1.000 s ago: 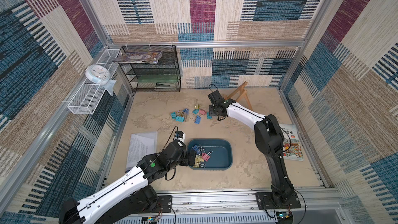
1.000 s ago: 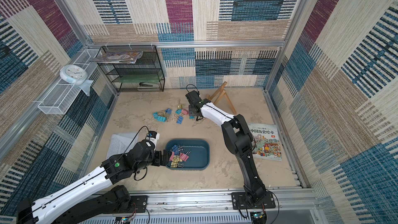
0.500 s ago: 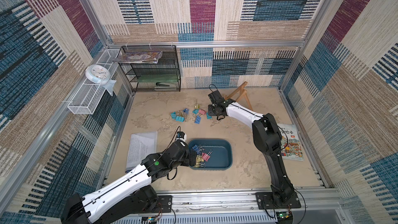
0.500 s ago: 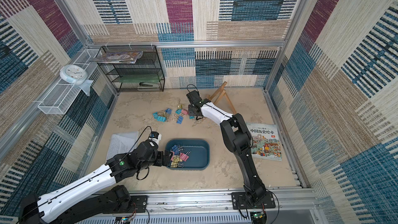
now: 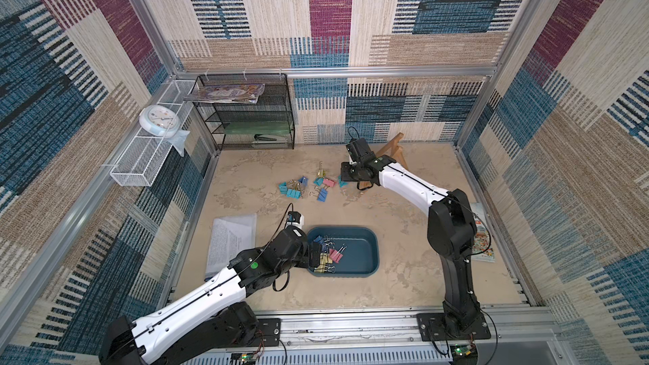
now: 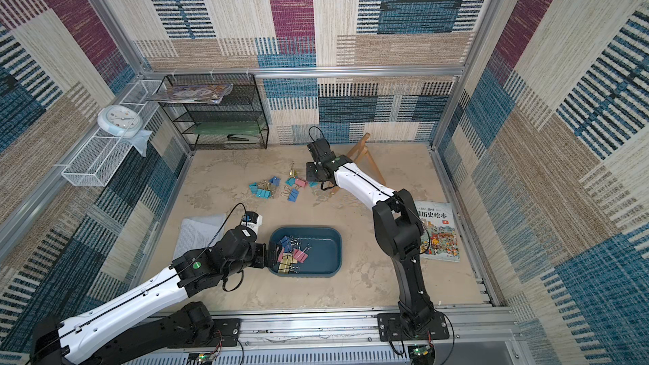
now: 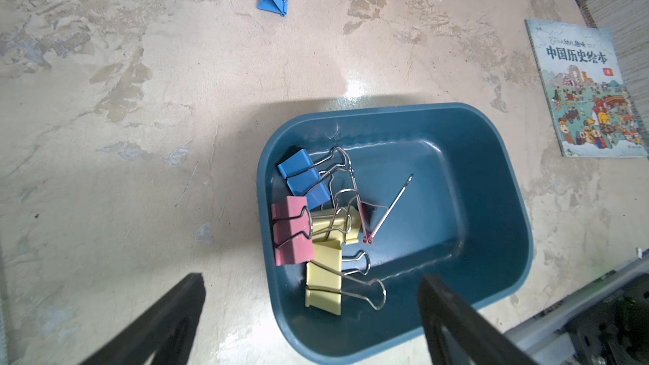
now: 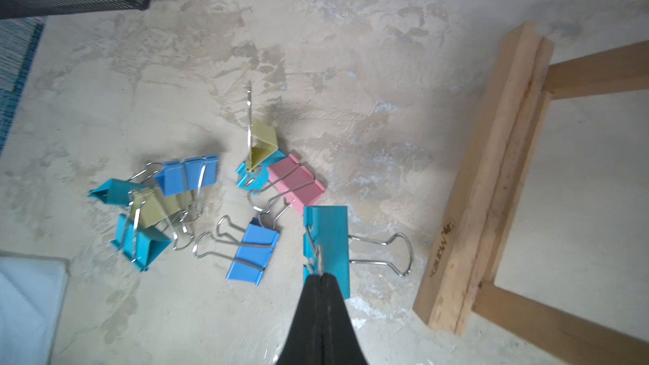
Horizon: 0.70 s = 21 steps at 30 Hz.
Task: Put the binder clips in the storage box
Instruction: Pick up the binder clip at the center of the board, then place the binder clip in the storage box.
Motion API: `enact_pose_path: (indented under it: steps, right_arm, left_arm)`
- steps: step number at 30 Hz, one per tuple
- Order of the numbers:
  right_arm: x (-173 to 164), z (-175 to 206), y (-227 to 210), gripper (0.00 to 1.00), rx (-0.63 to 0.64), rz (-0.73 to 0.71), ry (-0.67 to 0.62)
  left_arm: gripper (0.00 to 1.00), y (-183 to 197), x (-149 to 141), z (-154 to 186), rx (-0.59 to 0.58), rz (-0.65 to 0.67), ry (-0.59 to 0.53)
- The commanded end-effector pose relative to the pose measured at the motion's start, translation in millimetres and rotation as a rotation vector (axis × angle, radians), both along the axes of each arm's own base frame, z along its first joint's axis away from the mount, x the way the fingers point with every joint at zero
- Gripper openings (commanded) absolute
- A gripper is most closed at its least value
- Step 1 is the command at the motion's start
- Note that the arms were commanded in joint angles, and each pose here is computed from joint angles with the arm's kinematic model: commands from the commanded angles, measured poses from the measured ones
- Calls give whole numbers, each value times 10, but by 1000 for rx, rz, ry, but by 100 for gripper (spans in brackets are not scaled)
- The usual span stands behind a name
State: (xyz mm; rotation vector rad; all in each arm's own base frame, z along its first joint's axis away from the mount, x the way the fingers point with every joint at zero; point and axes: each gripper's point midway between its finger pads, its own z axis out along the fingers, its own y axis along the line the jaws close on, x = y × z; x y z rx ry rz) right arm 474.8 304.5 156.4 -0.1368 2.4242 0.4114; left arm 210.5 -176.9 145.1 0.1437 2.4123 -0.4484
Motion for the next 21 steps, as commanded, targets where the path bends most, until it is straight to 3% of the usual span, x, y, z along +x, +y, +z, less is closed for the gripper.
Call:
enact_pose_path:
  steps: [1, 8, 16, 21]
  right_arm:
    - [-75, 327, 101, 0, 96, 49, -49]
    - [-433, 884, -47, 0, 196, 60, -108]
    - [-1340, 1272, -484, 0, 367, 47, -161]
    - [-1912, 1197, -679, 0, 478, 59, -121]
  left_arm:
    - [99, 20, 23, 58, -9, 16, -21]
    - [99, 63, 38, 155, -33, 42, -53]
    - [99, 159, 117, 277, -34, 92, -127]
    - [99, 200, 178, 301, -46, 131, -170]
